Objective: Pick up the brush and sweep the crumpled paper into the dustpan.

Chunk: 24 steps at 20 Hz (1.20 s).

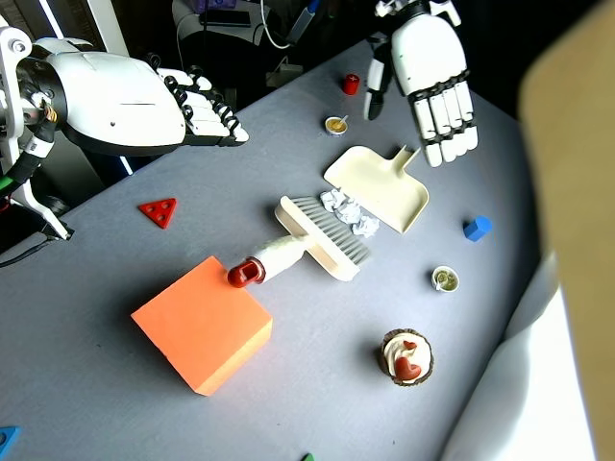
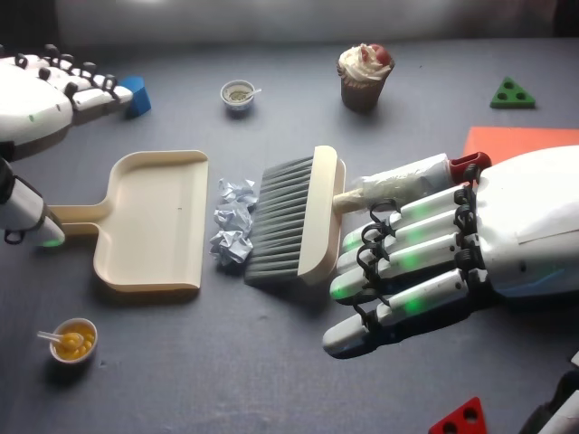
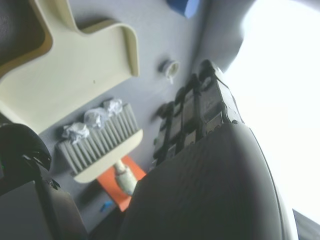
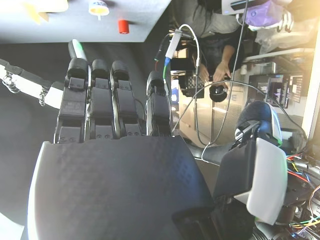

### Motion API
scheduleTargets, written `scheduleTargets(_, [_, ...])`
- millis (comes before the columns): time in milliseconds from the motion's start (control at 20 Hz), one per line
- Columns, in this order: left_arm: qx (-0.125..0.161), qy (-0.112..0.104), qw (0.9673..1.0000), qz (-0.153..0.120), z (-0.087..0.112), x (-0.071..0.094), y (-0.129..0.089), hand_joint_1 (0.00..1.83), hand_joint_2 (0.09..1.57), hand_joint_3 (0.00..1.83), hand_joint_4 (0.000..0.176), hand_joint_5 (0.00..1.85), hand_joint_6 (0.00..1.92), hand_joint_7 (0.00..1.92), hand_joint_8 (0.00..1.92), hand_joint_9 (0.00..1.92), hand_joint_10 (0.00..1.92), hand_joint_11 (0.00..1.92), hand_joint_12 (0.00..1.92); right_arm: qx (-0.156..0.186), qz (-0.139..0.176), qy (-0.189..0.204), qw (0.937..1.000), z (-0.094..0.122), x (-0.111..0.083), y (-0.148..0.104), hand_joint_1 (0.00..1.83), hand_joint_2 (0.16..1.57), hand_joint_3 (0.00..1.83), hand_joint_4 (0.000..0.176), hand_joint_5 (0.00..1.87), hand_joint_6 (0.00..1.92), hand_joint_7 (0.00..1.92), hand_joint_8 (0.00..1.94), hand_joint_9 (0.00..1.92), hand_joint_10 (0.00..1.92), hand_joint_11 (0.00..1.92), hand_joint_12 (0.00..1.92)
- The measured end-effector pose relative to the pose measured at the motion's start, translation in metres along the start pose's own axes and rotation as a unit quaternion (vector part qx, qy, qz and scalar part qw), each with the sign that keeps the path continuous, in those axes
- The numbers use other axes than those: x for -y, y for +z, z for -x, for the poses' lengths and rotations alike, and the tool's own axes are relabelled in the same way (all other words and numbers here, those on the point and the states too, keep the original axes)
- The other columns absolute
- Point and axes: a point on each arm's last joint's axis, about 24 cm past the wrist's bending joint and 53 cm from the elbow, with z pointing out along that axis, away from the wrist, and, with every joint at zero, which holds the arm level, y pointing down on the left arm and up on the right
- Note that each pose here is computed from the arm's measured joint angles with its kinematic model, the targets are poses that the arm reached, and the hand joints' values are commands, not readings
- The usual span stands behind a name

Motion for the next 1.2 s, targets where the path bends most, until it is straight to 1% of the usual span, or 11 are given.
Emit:
scheduleTargets(50, [0.000, -0.004, 1.0000, 0.007, 0.000, -0.004, 0.000, 0.97, 0.88, 0.01, 0.000, 0.13, 0.02, 0.09, 0.01, 0.10, 0.01, 0.08, 0.07, 0.000, 0.000, 0.000, 1.0000, 0.000, 0.000, 0.000, 0.00, 0.86, 0.00, 0.000, 0.10, 0.01, 0.11, 0.01, 0.12, 0.01, 0.10, 0.02])
scheduleTargets(150, [0.001, -0.011, 0.9998, 0.019, -0.001, -0.011, 0.003, 0.93, 0.92, 0.01, 0.021, 0.19, 0.02, 0.14, 0.01, 0.13, 0.00, 0.07, 0.06, 0.000, 0.000, 0.000, 1.0000, 0.000, 0.000, 0.000, 0.00, 0.87, 0.00, 0.000, 0.10, 0.01, 0.11, 0.01, 0.12, 0.01, 0.11, 0.02])
scheduleTargets(250, [-0.001, -0.017, 0.9996, 0.024, -0.005, -0.014, 0.006, 0.95, 0.91, 0.00, 0.026, 0.26, 0.01, 0.18, 0.01, 0.15, 0.00, 0.09, 0.06, 0.000, 0.000, 0.000, 1.0000, -0.001, -0.001, 0.001, 0.00, 0.87, 0.00, 0.000, 0.11, 0.01, 0.12, 0.01, 0.13, 0.01, 0.11, 0.02])
scheduleTargets(350, [-0.002, -0.022, 0.9993, 0.030, -0.008, -0.017, 0.006, 0.92, 0.93, 0.01, 0.043, 0.30, 0.01, 0.18, 0.00, 0.14, 0.00, 0.09, 0.07, -0.001, 0.002, 0.000, 1.0000, -0.001, -0.002, 0.001, 0.00, 0.87, 0.00, 0.000, 0.10, 0.00, 0.11, 0.00, 0.12, 0.00, 0.10, 0.01])
scheduleTargets(450, [0.000, -0.024, 0.9990, 0.038, -0.009, -0.022, 0.010, 0.91, 0.93, 0.01, 0.041, 0.32, 0.02, 0.19, 0.01, 0.15, 0.00, 0.10, 0.07, -0.001, 0.002, 0.000, 1.0000, -0.001, -0.002, 0.001, 0.00, 0.88, 0.01, 0.000, 0.10, 0.00, 0.10, 0.00, 0.11, 0.00, 0.10, 0.01])
scheduleTargets(600, [0.003, -0.018, 0.9987, 0.048, -0.008, -0.030, 0.012, 0.89, 0.93, 0.01, 0.052, 0.32, 0.01, 0.20, 0.01, 0.15, 0.00, 0.10, 0.07, -0.001, 0.002, 0.000, 1.0000, -0.001, -0.002, 0.001, 0.00, 0.88, 0.01, 0.000, 0.10, 0.00, 0.12, 0.01, 0.13, 0.01, 0.12, 0.02])
scheduleTargets(700, [0.001, -0.017, 0.9985, 0.053, -0.012, -0.033, 0.012, 0.90, 0.93, 0.00, 0.045, 0.36, 0.02, 0.22, 0.01, 0.16, 0.01, 0.12, 0.07, -0.001, 0.002, 0.000, 1.0000, -0.001, -0.002, 0.001, 0.00, 0.89, 0.01, 0.000, 0.08, 0.00, 0.09, 0.00, 0.10, 0.00, 0.08, 0.00])
scheduleTargets(900, [-0.009, -0.019, 0.9982, 0.056, -0.025, -0.034, 0.015, 0.85, 0.98, 0.00, 0.065, 0.45, 0.01, 0.26, 0.00, 0.19, 0.00, 0.14, 0.08, 0.001, -0.001, 0.001, 1.0000, 0.000, -0.001, 0.001, 0.00, 0.90, 0.01, 0.000, 0.09, 0.00, 0.08, 0.00, 0.09, 0.00, 0.07, 0.00])
scheduleTargets(1000, [-0.007, -0.024, 0.9981, 0.057, -0.028, -0.034, 0.016, 0.86, 0.98, 0.00, 0.057, 0.45, 0.01, 0.26, 0.00, 0.17, 0.00, 0.12, 0.07, 0.001, -0.001, 0.001, 1.0000, 0.000, -0.001, 0.001, 0.00, 0.91, 0.01, 0.000, 0.09, 0.00, 0.09, 0.00, 0.10, 0.01, 0.09, 0.01])
scheduleTargets(1100, [-0.003, -0.024, 0.9979, 0.060, -0.029, -0.036, 0.018, 0.84, 0.99, 0.01, 0.071, 0.47, 0.01, 0.27, 0.01, 0.18, 0.00, 0.14, 0.08, 0.001, 0.000, 0.001, 1.0000, 0.000, -0.002, 0.002, 0.00, 0.91, 0.01, 0.000, 0.08, 0.00, 0.09, 0.00, 0.10, 0.01, 0.09, 0.01])
scheduleTargets(1200, [-0.001, -0.022, 0.9977, 0.064, -0.032, -0.039, 0.019, 0.85, 0.98, 0.00, 0.072, 0.49, 0.01, 0.28, 0.01, 0.19, 0.00, 0.14, 0.08, 0.001, 0.000, 0.000, 1.0000, 0.000, -0.002, 0.001, 0.00, 0.92, 0.00, 0.000, 0.10, 0.00, 0.11, 0.00, 0.12, 0.00, 0.10, 0.01])
